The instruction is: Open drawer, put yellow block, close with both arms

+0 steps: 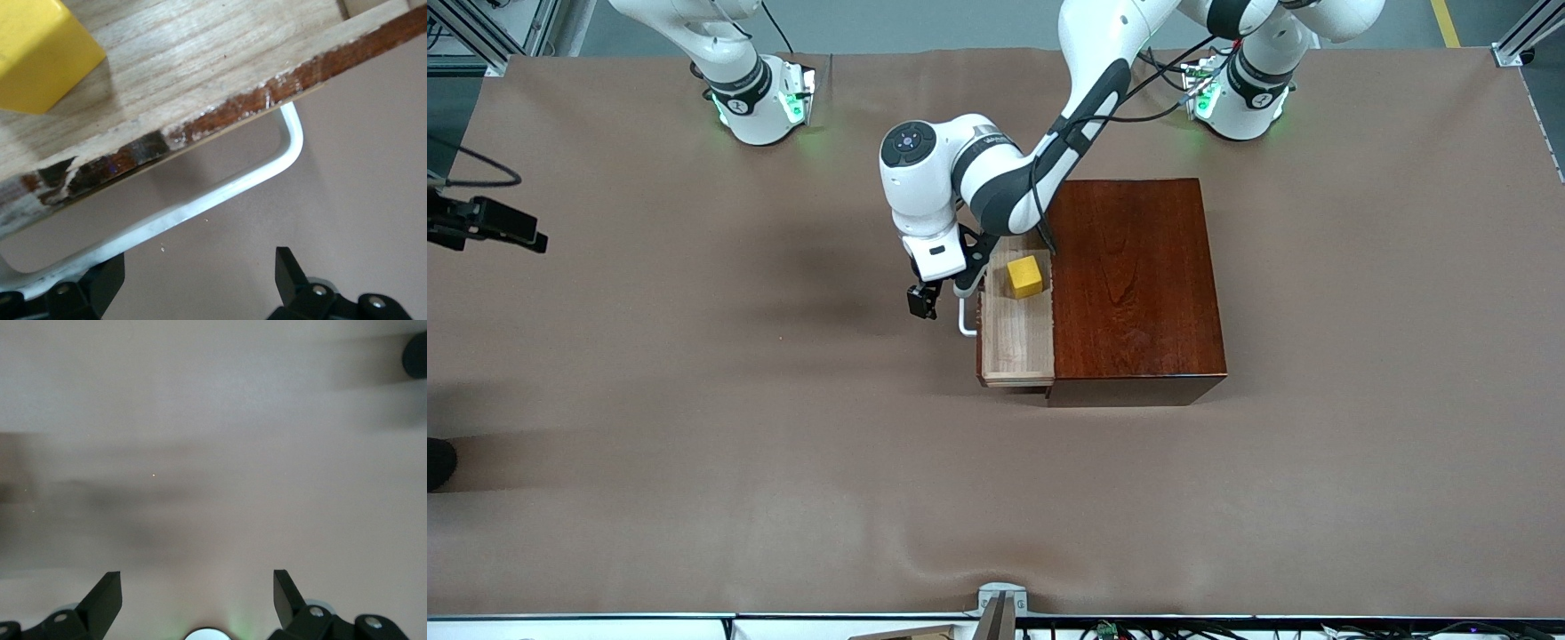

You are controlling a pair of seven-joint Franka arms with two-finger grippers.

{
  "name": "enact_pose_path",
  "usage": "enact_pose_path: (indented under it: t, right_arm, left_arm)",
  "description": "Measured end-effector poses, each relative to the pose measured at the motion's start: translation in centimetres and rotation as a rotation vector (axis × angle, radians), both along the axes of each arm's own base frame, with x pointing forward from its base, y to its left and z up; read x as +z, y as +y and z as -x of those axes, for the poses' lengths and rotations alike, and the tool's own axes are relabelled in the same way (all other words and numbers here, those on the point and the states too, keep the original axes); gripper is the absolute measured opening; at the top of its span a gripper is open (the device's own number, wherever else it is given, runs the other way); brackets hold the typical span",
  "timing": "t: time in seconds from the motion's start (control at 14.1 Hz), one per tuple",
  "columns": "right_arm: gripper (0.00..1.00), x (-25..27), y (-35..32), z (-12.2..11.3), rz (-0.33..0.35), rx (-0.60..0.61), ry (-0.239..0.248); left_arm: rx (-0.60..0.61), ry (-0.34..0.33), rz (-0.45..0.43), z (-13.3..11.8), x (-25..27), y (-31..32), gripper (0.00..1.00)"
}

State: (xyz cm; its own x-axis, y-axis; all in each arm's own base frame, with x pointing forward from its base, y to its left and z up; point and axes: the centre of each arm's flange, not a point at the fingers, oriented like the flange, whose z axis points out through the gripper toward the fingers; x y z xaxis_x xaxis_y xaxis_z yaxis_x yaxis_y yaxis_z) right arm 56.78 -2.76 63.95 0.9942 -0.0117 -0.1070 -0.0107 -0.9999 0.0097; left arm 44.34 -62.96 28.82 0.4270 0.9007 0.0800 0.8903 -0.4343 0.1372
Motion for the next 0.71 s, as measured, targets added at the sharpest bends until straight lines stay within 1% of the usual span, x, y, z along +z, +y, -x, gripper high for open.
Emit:
enact_pose_path:
  t: [0.07,0.14,0.28,0.35,0.42,0.57,0.71]
  right_arm:
    - [1.0,0.0,0.1,0.9,0.0,0.02,-0.017]
    - [1.0,-0.2,0.1,1.8,0.001,0.032,-0.023]
    - [1.0,-0.7,0.2,3.3,0.003,0.04,-0.023]
    - [1.0,-0.8,0.2,3.7,0.003,0.044,-0.023]
    - [1.0,-0.8,0.3,3.9,0.008,0.054,-0.026]
    - [1.0,-0.3,1.2,3.7,0.037,0.081,-0.049]
    - [1.0,0.2,2.1,3.6,0.044,0.099,-0.065]
  left_arm:
    - [0.004,0.002,-0.008,-0.1,0.0,0.2,1.0]
    - [0.007,0.004,-0.016,-0.2,0.0,0.3,1.0]
    - [0.013,0.011,-0.032,-0.4,0.0,0.6,1.0]
    - [0.015,0.014,-0.039,-0.4,0.0,0.7,1.0]
    - [0.018,0.017,-0.047,-0.5,0.0,0.9,1.0]
    - [0.029,0.026,-0.074,-0.8,-0.1,1.5,1.0]
    - [0.039,0.042,-0.104,-0.9,-0.2,2.0,1.0]
